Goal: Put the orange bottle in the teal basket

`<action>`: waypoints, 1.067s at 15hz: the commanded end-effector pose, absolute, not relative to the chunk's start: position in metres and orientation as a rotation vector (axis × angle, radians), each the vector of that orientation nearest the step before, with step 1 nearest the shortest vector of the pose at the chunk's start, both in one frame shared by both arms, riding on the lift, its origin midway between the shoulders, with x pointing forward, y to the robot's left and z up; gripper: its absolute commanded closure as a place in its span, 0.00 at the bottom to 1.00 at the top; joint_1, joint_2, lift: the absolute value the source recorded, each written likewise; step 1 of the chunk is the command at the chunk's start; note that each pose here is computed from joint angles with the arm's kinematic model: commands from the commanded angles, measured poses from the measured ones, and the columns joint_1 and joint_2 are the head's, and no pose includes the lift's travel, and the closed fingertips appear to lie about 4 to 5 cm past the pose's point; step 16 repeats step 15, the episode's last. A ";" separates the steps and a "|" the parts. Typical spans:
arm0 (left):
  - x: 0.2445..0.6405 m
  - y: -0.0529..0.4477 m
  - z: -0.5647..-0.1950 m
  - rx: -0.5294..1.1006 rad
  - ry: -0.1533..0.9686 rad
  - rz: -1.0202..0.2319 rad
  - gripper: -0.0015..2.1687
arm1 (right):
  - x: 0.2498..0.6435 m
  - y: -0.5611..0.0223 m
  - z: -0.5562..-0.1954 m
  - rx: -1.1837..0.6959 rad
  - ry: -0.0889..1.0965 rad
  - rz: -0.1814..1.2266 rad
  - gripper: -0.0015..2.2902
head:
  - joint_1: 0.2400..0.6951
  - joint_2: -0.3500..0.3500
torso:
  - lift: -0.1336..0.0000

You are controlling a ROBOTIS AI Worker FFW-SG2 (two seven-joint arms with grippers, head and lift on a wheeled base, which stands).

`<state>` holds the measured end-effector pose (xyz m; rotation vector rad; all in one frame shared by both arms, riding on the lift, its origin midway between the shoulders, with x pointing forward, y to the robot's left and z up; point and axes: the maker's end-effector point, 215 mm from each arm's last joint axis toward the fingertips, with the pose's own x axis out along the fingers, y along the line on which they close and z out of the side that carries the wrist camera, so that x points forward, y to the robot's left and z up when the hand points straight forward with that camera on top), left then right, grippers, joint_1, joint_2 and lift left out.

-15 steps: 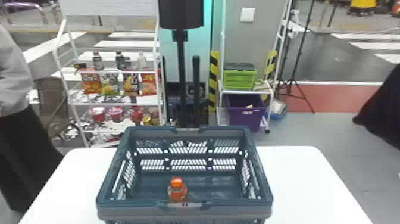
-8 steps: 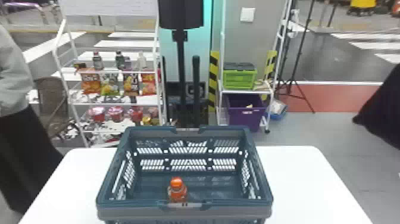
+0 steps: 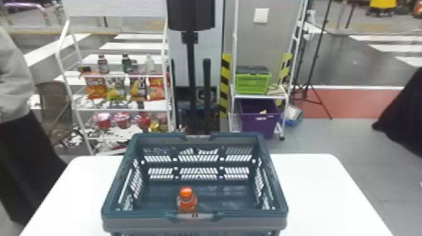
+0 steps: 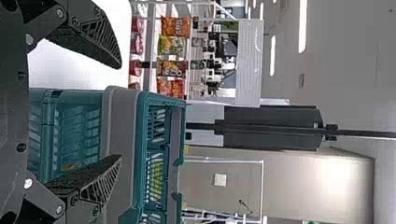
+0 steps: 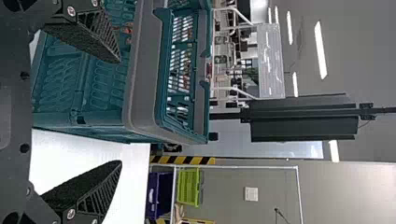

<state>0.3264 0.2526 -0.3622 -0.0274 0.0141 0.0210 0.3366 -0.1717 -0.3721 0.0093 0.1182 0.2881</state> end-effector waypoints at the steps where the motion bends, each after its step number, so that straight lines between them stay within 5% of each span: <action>1: 0.328 0.253 -0.363 -0.030 0.012 0.023 0.12 | 0.336 -0.172 -0.373 0.010 0.120 0.288 0.05 | 0.57 0.50 | 1.00; 16: 0.328 0.252 -0.367 -0.031 0.019 0.021 0.07 | 0.334 -0.172 -0.374 0.014 0.120 0.284 0.05 | 0.57 0.50 | 1.00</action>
